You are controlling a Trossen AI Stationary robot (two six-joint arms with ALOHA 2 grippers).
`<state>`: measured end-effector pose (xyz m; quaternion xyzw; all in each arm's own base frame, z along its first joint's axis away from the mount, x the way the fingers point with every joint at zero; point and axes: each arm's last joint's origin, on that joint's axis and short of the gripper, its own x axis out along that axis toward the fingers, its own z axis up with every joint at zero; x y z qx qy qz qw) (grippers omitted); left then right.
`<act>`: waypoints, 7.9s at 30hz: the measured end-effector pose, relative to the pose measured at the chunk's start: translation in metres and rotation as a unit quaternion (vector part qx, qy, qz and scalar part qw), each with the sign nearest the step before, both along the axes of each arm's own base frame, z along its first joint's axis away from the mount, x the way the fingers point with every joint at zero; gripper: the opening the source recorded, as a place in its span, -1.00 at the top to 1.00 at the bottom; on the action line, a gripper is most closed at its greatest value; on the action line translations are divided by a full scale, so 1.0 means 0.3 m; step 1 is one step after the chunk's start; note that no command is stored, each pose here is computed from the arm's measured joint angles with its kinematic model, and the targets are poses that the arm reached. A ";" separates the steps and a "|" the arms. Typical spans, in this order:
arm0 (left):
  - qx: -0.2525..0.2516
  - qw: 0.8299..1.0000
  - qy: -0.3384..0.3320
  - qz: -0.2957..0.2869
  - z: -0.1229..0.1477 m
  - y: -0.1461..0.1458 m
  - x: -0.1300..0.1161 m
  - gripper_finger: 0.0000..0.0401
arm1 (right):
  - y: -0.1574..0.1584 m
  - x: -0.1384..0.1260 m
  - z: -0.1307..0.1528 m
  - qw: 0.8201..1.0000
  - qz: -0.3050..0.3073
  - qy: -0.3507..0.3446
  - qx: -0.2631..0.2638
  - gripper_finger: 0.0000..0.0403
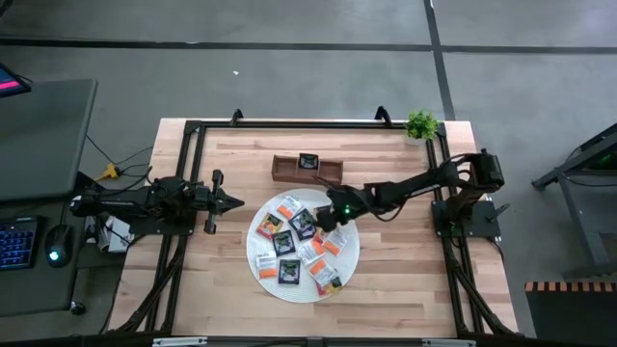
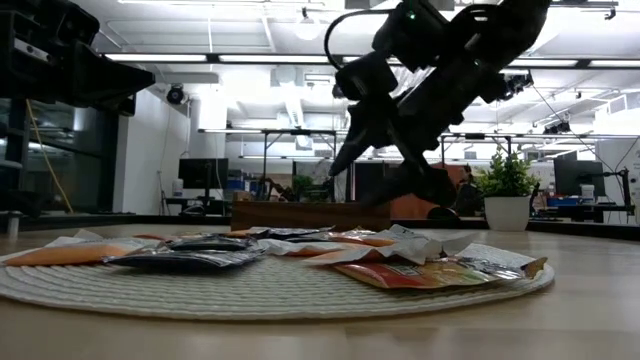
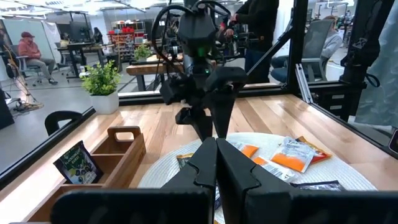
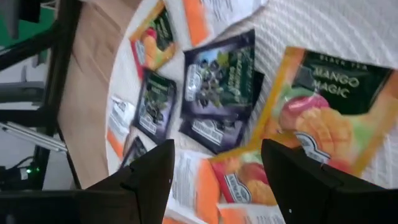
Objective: Pick & Place Tea
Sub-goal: Put the black tea bag into the middle section of the wooden organizer, then put the white tea bag into the right section of the wooden organizer
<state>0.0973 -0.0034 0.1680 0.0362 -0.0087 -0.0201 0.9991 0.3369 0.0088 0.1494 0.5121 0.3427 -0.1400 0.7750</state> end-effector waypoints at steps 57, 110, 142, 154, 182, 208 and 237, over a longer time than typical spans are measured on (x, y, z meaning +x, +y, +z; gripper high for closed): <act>0.000 1.000 0.000 0.000 0.000 0.000 0.000 1.00 | -0.040 0.119 -0.006 0.997 -0.013 0.072 0.005 -0.17; 0.000 1.000 0.000 0.000 0.000 0.000 0.000 1.00 | -0.028 0.157 -0.046 0.995 0.010 0.099 -0.003 0.96; 0.000 1.000 0.000 0.000 0.000 0.000 0.000 1.00 | -0.042 0.162 0.259 0.972 0.074 0.085 -0.204 1.00; 0.000 1.000 0.000 0.000 0.000 0.000 0.000 1.00 | -0.144 0.146 0.374 0.893 0.168 0.167 -0.382 1.00; 0.000 1.000 0.000 0.000 0.000 0.000 0.000 1.00 | -0.375 0.212 0.334 0.809 0.267 0.215 -0.477 1.00; 0.000 1.000 0.000 0.000 0.000 0.000 0.000 1.00 | -0.481 0.223 0.210 0.821 0.267 0.252 -0.438 1.00; 0.000 1.000 0.000 0.000 0.000 0.000 0.000 1.00 | -0.469 0.242 0.220 0.821 0.244 0.241 -0.458 0.37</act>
